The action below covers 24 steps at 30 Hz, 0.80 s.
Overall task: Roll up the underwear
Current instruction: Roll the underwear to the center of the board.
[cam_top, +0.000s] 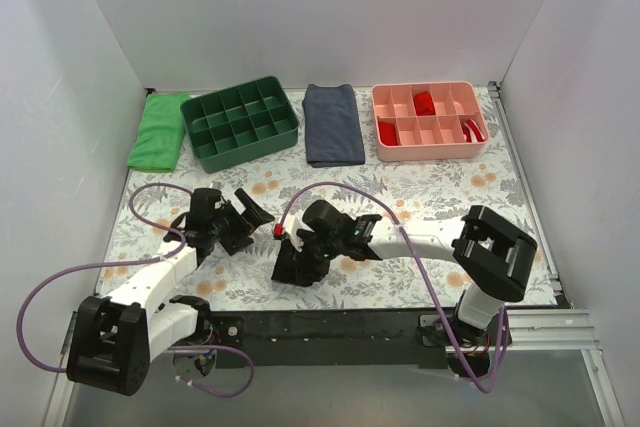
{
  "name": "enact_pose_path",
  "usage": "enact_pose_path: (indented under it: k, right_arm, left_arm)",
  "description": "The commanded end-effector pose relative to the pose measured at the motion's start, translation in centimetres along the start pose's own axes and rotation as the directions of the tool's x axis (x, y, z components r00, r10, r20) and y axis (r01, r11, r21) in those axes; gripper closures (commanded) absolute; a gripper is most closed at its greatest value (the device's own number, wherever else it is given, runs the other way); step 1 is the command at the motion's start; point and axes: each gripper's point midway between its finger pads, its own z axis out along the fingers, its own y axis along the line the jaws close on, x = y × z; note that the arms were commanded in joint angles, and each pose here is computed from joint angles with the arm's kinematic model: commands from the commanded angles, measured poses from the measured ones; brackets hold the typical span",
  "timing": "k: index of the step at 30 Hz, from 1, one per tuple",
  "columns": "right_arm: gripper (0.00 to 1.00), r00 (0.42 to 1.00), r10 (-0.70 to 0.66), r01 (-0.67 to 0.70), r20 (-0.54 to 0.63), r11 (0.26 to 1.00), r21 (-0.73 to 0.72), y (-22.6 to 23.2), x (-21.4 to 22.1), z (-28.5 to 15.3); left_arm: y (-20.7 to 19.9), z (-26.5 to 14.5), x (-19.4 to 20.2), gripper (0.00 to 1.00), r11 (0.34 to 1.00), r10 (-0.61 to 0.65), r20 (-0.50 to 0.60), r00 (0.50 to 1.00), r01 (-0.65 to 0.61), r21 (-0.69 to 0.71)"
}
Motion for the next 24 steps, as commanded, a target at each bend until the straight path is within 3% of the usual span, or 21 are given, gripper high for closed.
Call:
enact_pose_path:
  k: [1,13,24]
  right_arm:
    - [0.77,0.996,0.081,-0.075,0.03,0.985,-0.157,1.6,-1.5,0.4]
    - [0.8,0.94,0.336,-0.291,0.055,0.878,-0.38,1.8,-1.6,0.3]
    - [0.83,0.899,0.438,-0.413,-0.029,0.822,-0.393,1.3,0.4,1.5]
  left_arm:
    - [-1.4,-1.3,-1.0,0.02,0.999,0.041,0.036,0.999,-0.043,0.033]
    - [-3.1,-3.3,0.1,0.02,0.983,0.105,0.027,0.994,-0.108,0.149]
    - [-4.3,-4.2,1.4,0.02,0.965,0.144,-0.027,0.989,-0.134,0.227]
